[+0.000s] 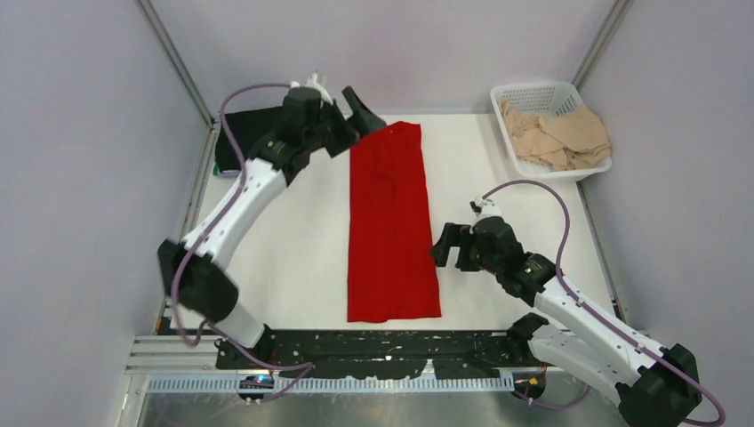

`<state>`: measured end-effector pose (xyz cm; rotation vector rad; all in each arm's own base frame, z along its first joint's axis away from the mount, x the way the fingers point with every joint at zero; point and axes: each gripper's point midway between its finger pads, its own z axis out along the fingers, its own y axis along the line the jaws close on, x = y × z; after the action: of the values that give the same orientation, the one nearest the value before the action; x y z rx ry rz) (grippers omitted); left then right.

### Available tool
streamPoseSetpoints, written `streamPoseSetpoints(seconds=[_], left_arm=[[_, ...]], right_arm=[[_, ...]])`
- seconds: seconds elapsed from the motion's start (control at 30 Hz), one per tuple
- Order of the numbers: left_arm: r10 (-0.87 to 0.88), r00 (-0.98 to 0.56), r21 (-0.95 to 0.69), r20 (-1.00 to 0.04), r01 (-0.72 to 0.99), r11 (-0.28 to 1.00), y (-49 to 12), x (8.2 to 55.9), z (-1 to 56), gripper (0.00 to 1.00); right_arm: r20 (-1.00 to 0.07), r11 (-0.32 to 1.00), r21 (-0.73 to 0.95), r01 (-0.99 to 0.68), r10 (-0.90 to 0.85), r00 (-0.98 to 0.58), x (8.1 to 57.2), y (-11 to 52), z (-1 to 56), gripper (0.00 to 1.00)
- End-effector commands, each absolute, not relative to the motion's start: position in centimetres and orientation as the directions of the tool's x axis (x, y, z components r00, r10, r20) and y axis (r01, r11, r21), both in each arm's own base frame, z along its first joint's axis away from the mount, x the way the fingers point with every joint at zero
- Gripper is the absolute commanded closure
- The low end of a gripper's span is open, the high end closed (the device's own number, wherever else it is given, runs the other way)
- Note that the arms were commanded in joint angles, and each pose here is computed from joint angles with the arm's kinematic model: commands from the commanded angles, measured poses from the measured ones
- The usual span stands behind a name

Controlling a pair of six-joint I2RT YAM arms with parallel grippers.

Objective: Fold and stack the t-shirts
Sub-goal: Rotate the tshirt 90 degrees, then grab the bottom of the folded rectangular tshirt with both arms

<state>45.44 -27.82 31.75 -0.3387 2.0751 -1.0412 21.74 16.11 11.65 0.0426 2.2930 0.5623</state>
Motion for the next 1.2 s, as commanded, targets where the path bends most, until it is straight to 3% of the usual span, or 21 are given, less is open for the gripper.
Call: streamPoseSetpoints(seconds=[0.0, 0.1, 0.27, 0.43, 0.53, 1.03, 1.17], left_arm=[[-0.304, -0.710, -0.558, -0.635, 0.149, 0.816, -25.2, 32.6, 24.0, 0.00], [-0.248, -0.725, -0.506, -0.643, 0.158, 0.848, -24.1, 25.9, 19.5, 0.00], [-0.186, -0.827, -0.462, -0.531, 0.098, 0.882, -20.2, 17.6, 12.1, 0.08], [-0.199, -0.895, -0.532, -0.398, 0.049, 0.846, -19.2, 12.5, 7.1, 0.18], [-0.201, -0.923, -0.570, -0.328, 0.024, 0.821, -19.8, 10.8, 5.4, 0.25], [-0.123, -0.958, -0.545, -0.261, 0.042, 0.837, -22.4, 10.1, 2.1, 0.56], [-0.101, -0.964, -0.531, -0.244, 0.045, 0.846, -22.7, 9.6, 1.7, 0.76]], right_arm=[[-0.596, 0.874, 0.451, -0.181, 0.145, -0.790, 18.7, 16.6, 9.7, 0.02], [-0.556, 0.862, 0.467, -0.196, 0.114, -0.824, 16.8, 16.4, 8.5, 0.07], [-0.480, 0.844, 0.484, -0.231, 0.035, -0.877, 13.9, 16.3, 6.6, 0.17], [-0.391, 0.791, 0.560, -0.247, -0.010, -0.920, 11.4, 17.4, 4.7, 0.36], [-0.367, 0.790, 0.568, -0.231, -0.008, -0.930, 11.2, 17.5, 3.9, 0.41], [-0.284, 0.783, 0.596, -0.179, -0.003, -0.959, 10.6, 18.1, 1.3, 0.62], [-0.264, 0.777, 0.605, -0.173, -0.009, -0.964, 10.1, 18.3, 1.0, 0.70]])
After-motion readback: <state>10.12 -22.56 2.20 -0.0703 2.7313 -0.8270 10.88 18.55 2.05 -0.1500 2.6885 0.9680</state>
